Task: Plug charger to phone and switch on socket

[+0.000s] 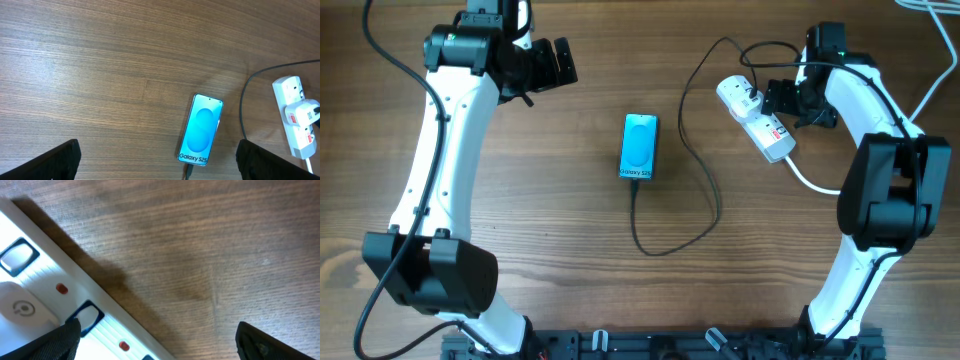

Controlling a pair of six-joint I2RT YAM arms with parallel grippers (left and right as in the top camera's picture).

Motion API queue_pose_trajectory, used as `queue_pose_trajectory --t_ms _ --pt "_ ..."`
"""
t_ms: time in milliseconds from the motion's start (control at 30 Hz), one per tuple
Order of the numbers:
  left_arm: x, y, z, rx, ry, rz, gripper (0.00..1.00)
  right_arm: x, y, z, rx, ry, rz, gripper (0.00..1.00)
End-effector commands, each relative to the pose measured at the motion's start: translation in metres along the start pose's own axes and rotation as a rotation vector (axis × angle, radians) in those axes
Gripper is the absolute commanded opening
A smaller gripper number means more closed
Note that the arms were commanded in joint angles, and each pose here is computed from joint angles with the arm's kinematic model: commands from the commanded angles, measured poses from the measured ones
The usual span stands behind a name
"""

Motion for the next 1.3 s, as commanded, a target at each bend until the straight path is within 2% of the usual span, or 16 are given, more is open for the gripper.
queue_pose_trajectory --t_ms 0,200,300,533,900,1267 --pt "-0.003 0.004 0.000 0.008 0.003 -0.014 1.00 -0.010 0.010 0.009 0.023 0.036 -0.048 1.00" --pt "-0.003 0.003 0.000 0.008 0.003 -0.014 1.00 -0.010 0.009 0.008 0.016 0.029 -0.043 1.00" --pt "-0.003 0.003 0.000 0.008 0.003 -0.014 1.00 -0.004 -0.012 0.001 -0.089 0.013 0.049 1.00" --pt "-0.003 0.003 0.000 0.008 0.003 -0.014 1.00 0.020 -0.021 -0.014 -0.162 -0.057 -0.099 1.00" --pt "-0.003 0.004 0.000 0.008 0.003 -0.014 1.00 0.001 0.003 -0.007 -0.130 -0.017 -0.180 1.00" --pt "-0.003 0.003 0.000 0.008 0.003 -0.014 1.00 0.000 -0.003 -0.008 -0.138 -0.018 -0.130 1.00"
Point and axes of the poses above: each gripper's point midway between its finger pads, its own x axis back along the fingers, its own y axis along the line the jaws close on, z = x × y, the point moved 1 cm from there along x, back along the fingers, and after that the axes turned 10 degrees about x, right-handed, at the moved point
